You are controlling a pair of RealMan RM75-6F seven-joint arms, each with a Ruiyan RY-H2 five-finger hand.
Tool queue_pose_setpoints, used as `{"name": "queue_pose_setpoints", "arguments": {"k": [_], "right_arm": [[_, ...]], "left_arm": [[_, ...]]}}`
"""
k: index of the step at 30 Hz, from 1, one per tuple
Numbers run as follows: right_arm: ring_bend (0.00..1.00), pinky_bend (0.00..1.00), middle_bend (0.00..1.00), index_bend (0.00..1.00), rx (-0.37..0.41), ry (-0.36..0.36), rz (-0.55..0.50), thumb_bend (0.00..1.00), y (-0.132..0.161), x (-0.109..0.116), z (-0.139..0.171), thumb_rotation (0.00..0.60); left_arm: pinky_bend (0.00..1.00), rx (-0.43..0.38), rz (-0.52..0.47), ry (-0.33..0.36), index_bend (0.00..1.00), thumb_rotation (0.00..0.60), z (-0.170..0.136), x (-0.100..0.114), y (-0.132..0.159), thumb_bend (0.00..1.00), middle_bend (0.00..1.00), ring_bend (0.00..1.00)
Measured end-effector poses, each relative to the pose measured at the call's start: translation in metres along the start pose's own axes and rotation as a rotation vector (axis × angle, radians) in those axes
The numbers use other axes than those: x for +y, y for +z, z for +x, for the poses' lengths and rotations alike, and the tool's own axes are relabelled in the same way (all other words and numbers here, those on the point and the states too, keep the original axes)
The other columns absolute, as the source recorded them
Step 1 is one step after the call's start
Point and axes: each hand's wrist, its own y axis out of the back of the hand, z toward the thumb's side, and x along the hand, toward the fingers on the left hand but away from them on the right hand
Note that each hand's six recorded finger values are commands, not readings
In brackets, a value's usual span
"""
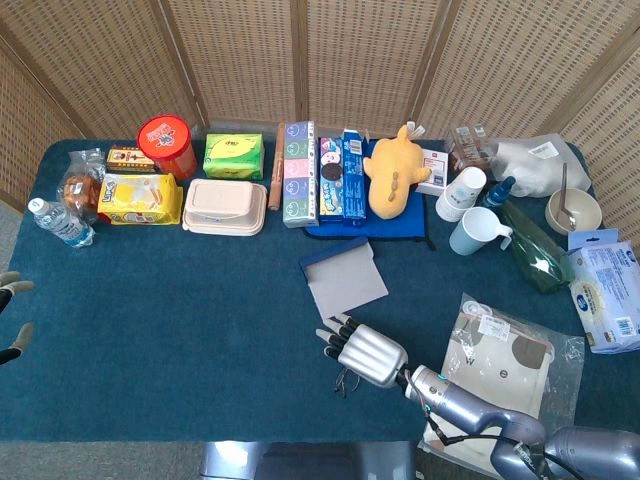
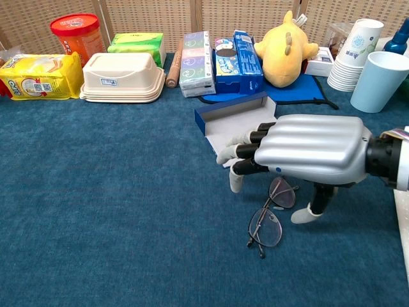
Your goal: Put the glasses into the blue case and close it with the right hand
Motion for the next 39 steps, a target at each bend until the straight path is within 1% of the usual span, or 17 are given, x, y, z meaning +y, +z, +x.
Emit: {"name": "queue_pose_setpoints", "arguments": {"k": [5, 12, 20, 25, 30, 35, 39], "right_arm": [[0.10, 0.17, 0.14, 0.31, -0.004, 0.007, 0.031, 0.15, -0.004, -0.006, -0.001, 0.600], [0.11, 0.17, 0.15, 0.31, -0.005, 0.026, 0.048, 0.15, -0.006, -0.013, 0.001, 0.600], [0.12, 0.17, 0.16, 0.36, -0.019, 0.053, 0.061, 0.15, -0.012, -0.022, 0.013, 0.600], [0.12, 0.17, 0.16, 0.37, -0.039, 0.073, 0.061, 0.16, -0.017, -0.027, 0.022, 0.600], [0.13, 0.18, 0.17, 0.37, -0.060, 0.078, 0.059, 0.22, -0.020, -0.029, 0.030, 0.600], [0.13, 0.18, 0.17, 0.38, -0.080, 0.091, 0.059, 0.30, -0.022, -0.034, 0.037, 0.600], [0.14, 0.19, 0.17, 0.38, -0.093, 0.100, 0.052, 0.34, -0.022, -0.037, 0.042, 0.600]], "left_arm": [[0.15, 0.002, 0.000, 0.002, 0.26, 0.600, -0.001, 0.000, -0.002, 0.36, 0.21, 0.18], [0.15, 0.003, -0.002, 0.005, 0.26, 0.600, -0.002, 0.000, -0.003, 0.36, 0.21, 0.18], [0.17, -0.002, -0.003, 0.008, 0.26, 0.600, -0.001, 0.000, -0.002, 0.36, 0.21, 0.18], [0.17, -0.008, -0.004, 0.011, 0.26, 0.600, 0.000, 0.000, 0.000, 0.36, 0.21, 0.18], [0.17, -0.012, -0.003, 0.011, 0.26, 0.600, 0.002, -0.001, 0.002, 0.36, 0.21, 0.18], [0.17, -0.020, -0.003, 0.013, 0.26, 0.600, 0.004, 0.000, 0.005, 0.36, 0.21, 0.18], [0.17, -0.026, -0.004, 0.016, 0.26, 0.600, 0.005, 0.000, 0.007, 0.36, 0.21, 0.18]]}}
